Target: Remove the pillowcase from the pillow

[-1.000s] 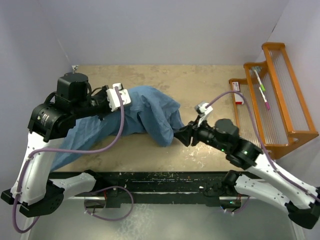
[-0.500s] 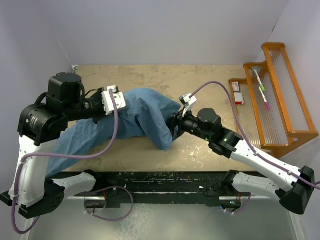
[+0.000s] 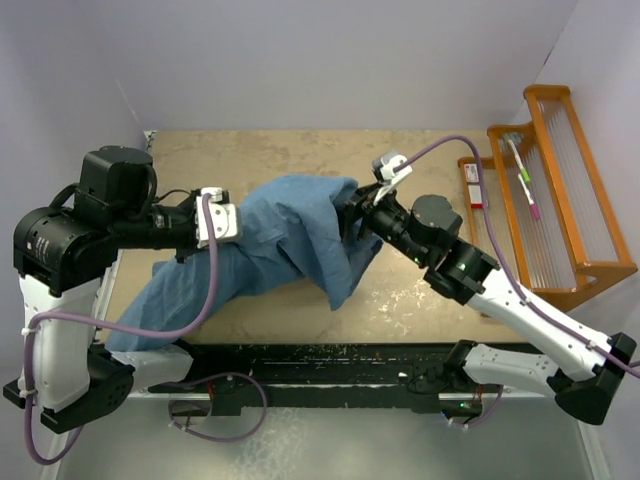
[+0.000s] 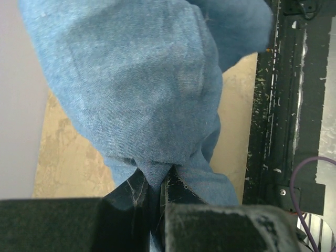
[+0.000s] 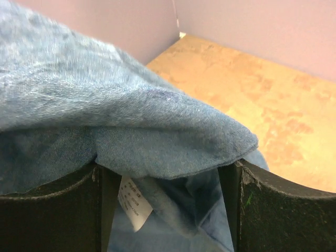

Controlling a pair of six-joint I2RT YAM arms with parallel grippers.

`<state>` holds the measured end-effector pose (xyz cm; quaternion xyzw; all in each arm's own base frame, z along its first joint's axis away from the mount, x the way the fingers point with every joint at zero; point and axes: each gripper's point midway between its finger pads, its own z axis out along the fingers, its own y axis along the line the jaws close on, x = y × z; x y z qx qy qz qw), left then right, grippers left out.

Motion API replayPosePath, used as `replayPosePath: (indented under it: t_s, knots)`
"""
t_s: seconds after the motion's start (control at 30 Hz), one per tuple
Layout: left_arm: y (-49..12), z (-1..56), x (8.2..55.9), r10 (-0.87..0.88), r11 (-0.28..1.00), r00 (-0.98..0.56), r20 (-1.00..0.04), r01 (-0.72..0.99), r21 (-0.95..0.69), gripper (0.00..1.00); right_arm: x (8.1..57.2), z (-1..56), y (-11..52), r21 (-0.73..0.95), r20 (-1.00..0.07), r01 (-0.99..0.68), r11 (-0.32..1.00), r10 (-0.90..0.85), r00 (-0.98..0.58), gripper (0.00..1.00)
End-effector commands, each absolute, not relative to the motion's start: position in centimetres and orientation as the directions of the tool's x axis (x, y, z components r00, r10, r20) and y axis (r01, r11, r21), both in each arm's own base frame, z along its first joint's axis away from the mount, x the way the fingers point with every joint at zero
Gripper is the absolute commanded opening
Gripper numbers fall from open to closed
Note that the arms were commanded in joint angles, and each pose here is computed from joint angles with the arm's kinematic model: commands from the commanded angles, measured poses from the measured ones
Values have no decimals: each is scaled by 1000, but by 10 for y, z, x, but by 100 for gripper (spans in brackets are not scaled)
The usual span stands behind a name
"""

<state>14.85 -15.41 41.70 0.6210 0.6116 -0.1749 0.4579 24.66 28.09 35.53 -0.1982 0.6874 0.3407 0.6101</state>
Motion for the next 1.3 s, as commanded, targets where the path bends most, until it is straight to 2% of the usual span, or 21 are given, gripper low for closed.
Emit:
replayPosePath:
  t_s: [0.0,0.13,0.23,0.3,0.37,0.47,0.6,0.77,0.87,0.93,1.03,1.27]
  knots:
    - [-162,439,130,516,86,316,-796,906,415,0,269,421,281,141,-983,-669,730,183,-8,72]
    - [-166,441,127,496,73,317,-808,912,403,0,294,419,290,98,-991,-628,772,135,12,66]
    - [-169,440,127,489,62,315,-814,918,392,0,325,423,289,88,-992,-574,814,122,21,49]
    - [-171,439,127,485,53,317,-815,920,389,0,343,446,280,104,-985,-527,843,162,65,36]
    - [-170,436,130,497,40,332,-802,914,404,0,352,473,274,123,-968,-521,845,217,124,33]
    - [-171,429,146,522,58,347,-779,897,439,0,337,510,288,66,-953,-643,763,240,187,61]
    - [-176,451,172,464,170,450,-763,800,575,0,295,500,313,-73,-978,-816,573,118,170,76]
    - [-187,486,195,386,277,511,-768,730,625,0,279,448,277,-63,-997,-804,591,-1,77,81]
    - [-194,512,198,317,315,550,-773,708,633,0,263,427,259,-25,-1000,-806,591,1,31,82]
    - [-203,524,195,267,295,539,-799,744,600,0,256,423,250,-17,-999,-799,601,12,31,84]
    - [-218,546,182,169,232,507,-845,813,534,0,256,429,238,-12,-999,-779,627,24,35,86]
    - [-241,590,176,-4,158,479,-878,867,472,0,271,501,239,-12,-988,-787,616,117,106,85]
